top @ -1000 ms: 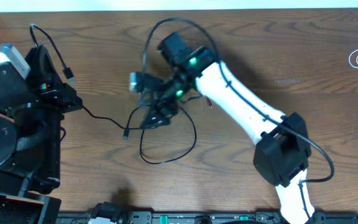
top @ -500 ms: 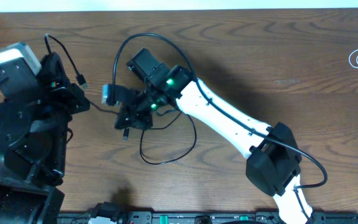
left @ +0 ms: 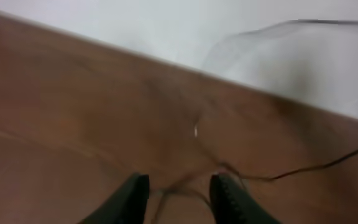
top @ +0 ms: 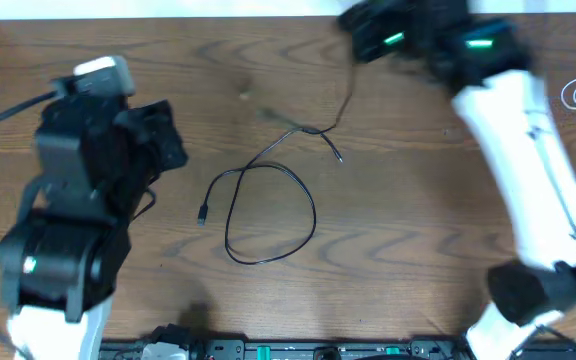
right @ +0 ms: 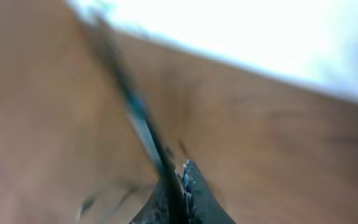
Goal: Untangle cables
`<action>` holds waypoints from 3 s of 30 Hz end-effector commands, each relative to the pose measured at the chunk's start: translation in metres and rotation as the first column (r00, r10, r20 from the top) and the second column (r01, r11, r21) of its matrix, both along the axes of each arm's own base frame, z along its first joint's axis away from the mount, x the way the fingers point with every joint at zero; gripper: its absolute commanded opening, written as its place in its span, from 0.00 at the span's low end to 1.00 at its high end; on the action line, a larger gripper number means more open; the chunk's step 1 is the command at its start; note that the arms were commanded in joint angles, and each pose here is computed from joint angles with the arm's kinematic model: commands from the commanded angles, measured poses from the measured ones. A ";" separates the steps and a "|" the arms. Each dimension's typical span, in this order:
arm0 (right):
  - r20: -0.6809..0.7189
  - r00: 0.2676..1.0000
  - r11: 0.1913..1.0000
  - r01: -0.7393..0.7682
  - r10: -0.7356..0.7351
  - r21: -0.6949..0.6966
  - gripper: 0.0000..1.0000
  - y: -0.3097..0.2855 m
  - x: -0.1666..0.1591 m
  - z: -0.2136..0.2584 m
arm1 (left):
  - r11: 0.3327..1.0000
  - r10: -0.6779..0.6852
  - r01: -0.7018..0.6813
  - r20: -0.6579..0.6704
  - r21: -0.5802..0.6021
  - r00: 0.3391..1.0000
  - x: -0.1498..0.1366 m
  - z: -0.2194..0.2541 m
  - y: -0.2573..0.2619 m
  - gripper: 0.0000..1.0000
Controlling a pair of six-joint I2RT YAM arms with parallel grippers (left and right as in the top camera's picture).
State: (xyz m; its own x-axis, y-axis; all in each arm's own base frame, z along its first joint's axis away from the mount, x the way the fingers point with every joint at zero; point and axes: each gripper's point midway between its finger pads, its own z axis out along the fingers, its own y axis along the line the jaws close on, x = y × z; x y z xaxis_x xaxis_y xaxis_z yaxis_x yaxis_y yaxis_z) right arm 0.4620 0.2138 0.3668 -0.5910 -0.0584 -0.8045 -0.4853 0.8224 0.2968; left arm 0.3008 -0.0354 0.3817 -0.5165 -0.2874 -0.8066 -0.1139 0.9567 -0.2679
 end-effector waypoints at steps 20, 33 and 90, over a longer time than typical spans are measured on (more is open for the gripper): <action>-0.020 0.547 0.547 0.837 -0.837 -0.017 0.01 -0.388 0.008 0.009 | 0.991 -0.136 0.131 -0.252 -0.036 0.958 0.037 -0.069 -0.032 0.41; -0.289 0.163 0.208 0.969 -0.943 -0.136 0.01 -0.525 -0.066 -0.082 | 0.991 -0.136 0.131 -0.253 -0.037 0.958 0.037 -0.069 -0.032 0.40; -0.397 0.432 0.247 -0.865 0.810 -0.437 0.99 0.147 -0.101 -0.297 | 0.957 0.287 -0.283 -0.348 0.062 0.892 0.016 -0.087 0.110 0.40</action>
State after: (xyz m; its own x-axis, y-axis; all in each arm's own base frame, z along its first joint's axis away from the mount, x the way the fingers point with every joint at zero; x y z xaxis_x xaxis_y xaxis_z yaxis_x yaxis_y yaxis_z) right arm 0.3693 0.3522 0.0858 -0.2490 -0.8886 -0.3852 -0.9671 0.2062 0.1493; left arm 0.3159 0.0694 0.2892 -0.6672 -0.4791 -0.5704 -0.4725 0.8642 -0.1732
